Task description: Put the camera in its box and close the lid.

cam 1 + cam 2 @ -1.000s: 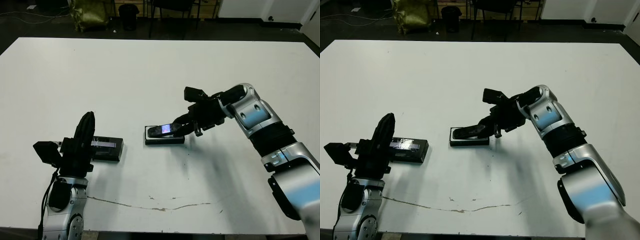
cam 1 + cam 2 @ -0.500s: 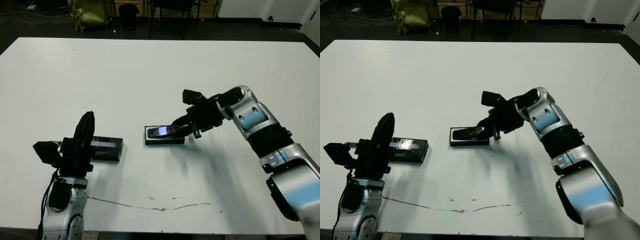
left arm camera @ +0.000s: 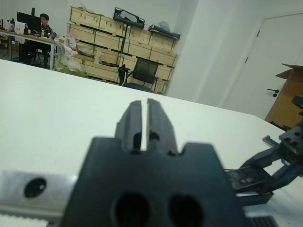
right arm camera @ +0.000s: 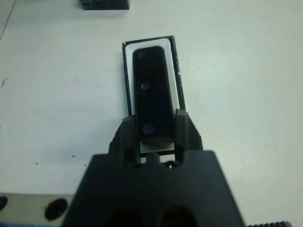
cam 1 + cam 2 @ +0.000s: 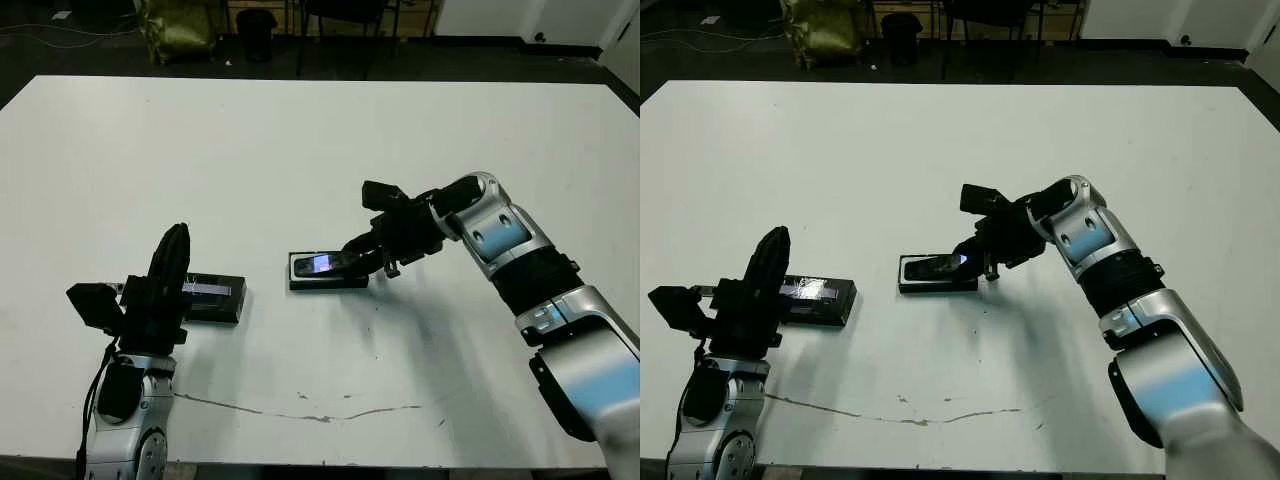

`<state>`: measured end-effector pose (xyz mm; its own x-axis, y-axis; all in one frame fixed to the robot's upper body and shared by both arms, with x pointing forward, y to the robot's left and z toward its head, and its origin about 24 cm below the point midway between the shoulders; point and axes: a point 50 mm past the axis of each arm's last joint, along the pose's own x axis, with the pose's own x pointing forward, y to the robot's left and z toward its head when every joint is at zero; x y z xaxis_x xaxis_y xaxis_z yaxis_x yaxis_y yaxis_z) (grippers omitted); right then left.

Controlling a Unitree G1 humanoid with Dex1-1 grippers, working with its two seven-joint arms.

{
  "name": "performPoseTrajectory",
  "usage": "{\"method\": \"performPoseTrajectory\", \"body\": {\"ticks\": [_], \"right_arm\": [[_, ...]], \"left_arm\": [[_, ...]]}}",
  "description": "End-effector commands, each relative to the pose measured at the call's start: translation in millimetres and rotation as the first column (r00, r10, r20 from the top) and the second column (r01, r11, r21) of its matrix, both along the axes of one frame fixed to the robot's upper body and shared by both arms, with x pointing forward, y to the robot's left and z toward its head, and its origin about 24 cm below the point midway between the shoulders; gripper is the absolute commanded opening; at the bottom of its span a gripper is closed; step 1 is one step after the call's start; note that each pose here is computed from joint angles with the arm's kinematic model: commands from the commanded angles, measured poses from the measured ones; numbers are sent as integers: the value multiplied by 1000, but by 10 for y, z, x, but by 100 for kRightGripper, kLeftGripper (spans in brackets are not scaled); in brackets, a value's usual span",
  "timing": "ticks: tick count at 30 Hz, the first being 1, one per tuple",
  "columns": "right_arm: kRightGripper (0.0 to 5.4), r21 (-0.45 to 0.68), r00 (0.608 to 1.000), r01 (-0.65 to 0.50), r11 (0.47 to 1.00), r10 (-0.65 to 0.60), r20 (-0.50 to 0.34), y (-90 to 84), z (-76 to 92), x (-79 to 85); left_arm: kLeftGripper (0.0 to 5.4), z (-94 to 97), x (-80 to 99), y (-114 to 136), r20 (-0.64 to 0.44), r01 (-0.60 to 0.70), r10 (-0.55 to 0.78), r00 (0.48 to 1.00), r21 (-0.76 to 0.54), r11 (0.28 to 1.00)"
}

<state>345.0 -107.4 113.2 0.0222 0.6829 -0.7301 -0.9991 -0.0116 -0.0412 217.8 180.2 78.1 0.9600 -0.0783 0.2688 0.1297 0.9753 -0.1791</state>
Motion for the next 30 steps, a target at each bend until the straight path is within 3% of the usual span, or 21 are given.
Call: {"method": "performPoseTrajectory", "body": {"ticks": [1, 3, 6, 11, 26, 30], "right_arm": [[37, -37, 999, -28, 999, 27, -35, 50, -113, -57], [37, -41, 999, -33, 999, 31, -42, 38, -84, -46], [90, -47, 999, -39, 998, 37, -37, 26, -37, -31], [203, -40, 994, -104, 994, 105, 32, 15, 13, -17], [530, -39, 996, -78, 996, 80, 38, 6, -14, -6], [535, -22, 998, -64, 998, 64, 28, 0, -20, -7]], "left_arm": [[0, -63, -27, 17, -34, -8, 8, 999, 10, 1000], [0, -63, -26, 17, -35, -8, 9, 999, 12, 1000], [0, -67, -23, 16, -33, 0, 0, 999, 2, 1000], [0, -70, -23, 18, -32, -6, 7, 999, 14, 1000], [0, -79, -29, 15, -41, -7, 8, 999, 7, 1000], [0, -80, -28, 16, -38, 2, -2, 999, 2, 1000]]}}
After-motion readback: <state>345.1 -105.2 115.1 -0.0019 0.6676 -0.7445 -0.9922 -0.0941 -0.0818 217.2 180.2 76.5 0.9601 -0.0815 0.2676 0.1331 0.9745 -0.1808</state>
